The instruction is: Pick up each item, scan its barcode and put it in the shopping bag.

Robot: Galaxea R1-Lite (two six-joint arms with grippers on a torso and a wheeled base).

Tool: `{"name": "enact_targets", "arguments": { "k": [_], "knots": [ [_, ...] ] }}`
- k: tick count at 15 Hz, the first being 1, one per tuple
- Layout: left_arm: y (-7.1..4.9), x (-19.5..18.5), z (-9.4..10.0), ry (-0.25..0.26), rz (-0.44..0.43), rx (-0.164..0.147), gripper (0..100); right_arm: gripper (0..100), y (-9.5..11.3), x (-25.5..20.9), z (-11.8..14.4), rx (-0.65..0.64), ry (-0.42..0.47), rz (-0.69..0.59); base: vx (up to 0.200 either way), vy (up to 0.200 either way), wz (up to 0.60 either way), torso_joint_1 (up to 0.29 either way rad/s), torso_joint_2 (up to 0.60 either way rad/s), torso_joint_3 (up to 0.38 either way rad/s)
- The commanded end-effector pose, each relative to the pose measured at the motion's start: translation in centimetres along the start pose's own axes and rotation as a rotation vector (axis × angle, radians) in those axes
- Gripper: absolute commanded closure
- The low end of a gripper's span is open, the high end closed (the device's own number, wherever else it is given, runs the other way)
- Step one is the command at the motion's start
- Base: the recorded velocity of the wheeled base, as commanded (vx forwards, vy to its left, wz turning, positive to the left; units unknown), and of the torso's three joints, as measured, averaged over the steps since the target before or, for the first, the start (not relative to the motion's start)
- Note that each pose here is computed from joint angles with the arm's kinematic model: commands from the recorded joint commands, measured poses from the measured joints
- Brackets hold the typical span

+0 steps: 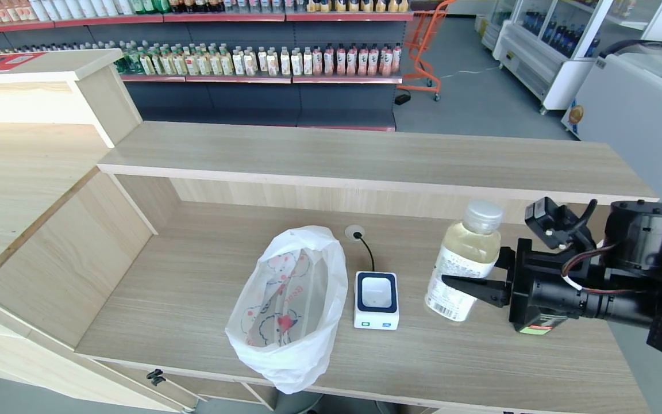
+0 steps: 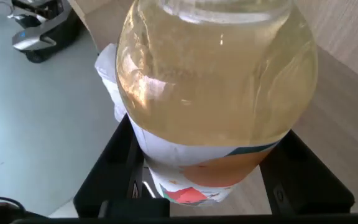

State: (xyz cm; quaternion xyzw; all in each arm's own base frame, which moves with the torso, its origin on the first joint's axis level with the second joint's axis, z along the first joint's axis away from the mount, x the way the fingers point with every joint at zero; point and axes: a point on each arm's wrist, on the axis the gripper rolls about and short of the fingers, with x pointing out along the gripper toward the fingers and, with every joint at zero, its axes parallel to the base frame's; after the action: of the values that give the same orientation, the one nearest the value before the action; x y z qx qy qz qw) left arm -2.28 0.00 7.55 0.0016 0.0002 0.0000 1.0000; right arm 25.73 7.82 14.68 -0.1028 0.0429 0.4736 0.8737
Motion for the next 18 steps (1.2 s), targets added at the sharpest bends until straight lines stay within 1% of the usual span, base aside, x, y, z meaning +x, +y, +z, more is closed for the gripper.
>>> {"name": "enact_targets", "arguments": {
  "k": [1, 2, 3, 4, 6, 7, 9, 11, 14, 17, 18],
  "knots": [
    [0.0, 0.0, 0.0, 0.000, 0.000, 0.000, 0, 100, -2.7, 3.3, -4.9, -0.108, 0.067, -0.067, 0.000, 0.000, 0.00, 0.000, 0.00, 0.000],
    [0.0, 0.0, 0.0, 0.000, 0.000, 0.000, 0, 100, -3.4, 4.5, -5.7, -0.193, 0.052, -0.070, 0.000, 0.000, 0.00, 0.000, 0.00, 0.000],
    [0.0, 0.0, 0.0, 0.000, 0.000, 0.000, 0, 100, -4.0, 5.2, -6.3, -0.245, 0.036, -0.075, 0.000, 0.000, 0.00, 0.000, 0.00, 0.000],
    [0.0, 0.0, 0.0, 0.000, 0.000, 0.000, 0, 100, -5.1, 6.6, -7.3, -0.312, -0.012, -0.088, 0.000, 0.000, 0.00, 0.000, 0.00, 0.000],
    [0.0, 0.0, 0.0, 0.000, 0.000, 0.000, 0, 100, -5.4, 7.7, -8.8, -0.359, -0.081, -0.051, 0.000, 0.000, 0.00, 0.000, 0.00, 0.000],
    [0.0, 0.0, 0.0, 0.000, 0.000, 0.000, 0, 100, -5.4, 8.0, -10.3, -0.402, -0.112, -0.026, 0.000, 0.000, 0.00, 0.000, 0.00, 0.000],
    [0.0, 0.0, 0.0, 0.000, 0.000, 0.000, 0, 100, -5.3, 8.5, -12.7, -0.463, -0.108, 0.027, 0.000, 0.000, 0.00, 0.000, 0.00, 0.000],
    [0.0, 0.0, 0.0, 0.000, 0.000, 0.000, 0, 100, -5.3, 8.9, -13.5, -0.507, -0.134, 0.091, 0.000, 0.000, 0.00, 0.000, 0.00, 0.000],
    [0.0, 0.0, 0.0, 0.000, 0.000, 0.000, 0, 100, -5.7, 9.9, -15.2, -0.593, -0.158, 0.135, 0.000, 0.000, 0.00, 0.000, 0.00, 0.000],
    [0.0, 0.0, 0.0, 0.000, 0.000, 0.000, 0, 100, -6.0, 11.4, -16.5, -0.612, -0.173, 0.156, 0.000, 0.000, 0.00, 0.000, 0.00, 0.000],
    [0.0, 0.0, 0.0, 0.000, 0.000, 0.000, 0, 100, -5.9, 12.1, -16.3, -0.627, -0.190, 0.162, 0.000, 0.000, 0.00, 0.000, 0.00, 0.000]
  ]
}}
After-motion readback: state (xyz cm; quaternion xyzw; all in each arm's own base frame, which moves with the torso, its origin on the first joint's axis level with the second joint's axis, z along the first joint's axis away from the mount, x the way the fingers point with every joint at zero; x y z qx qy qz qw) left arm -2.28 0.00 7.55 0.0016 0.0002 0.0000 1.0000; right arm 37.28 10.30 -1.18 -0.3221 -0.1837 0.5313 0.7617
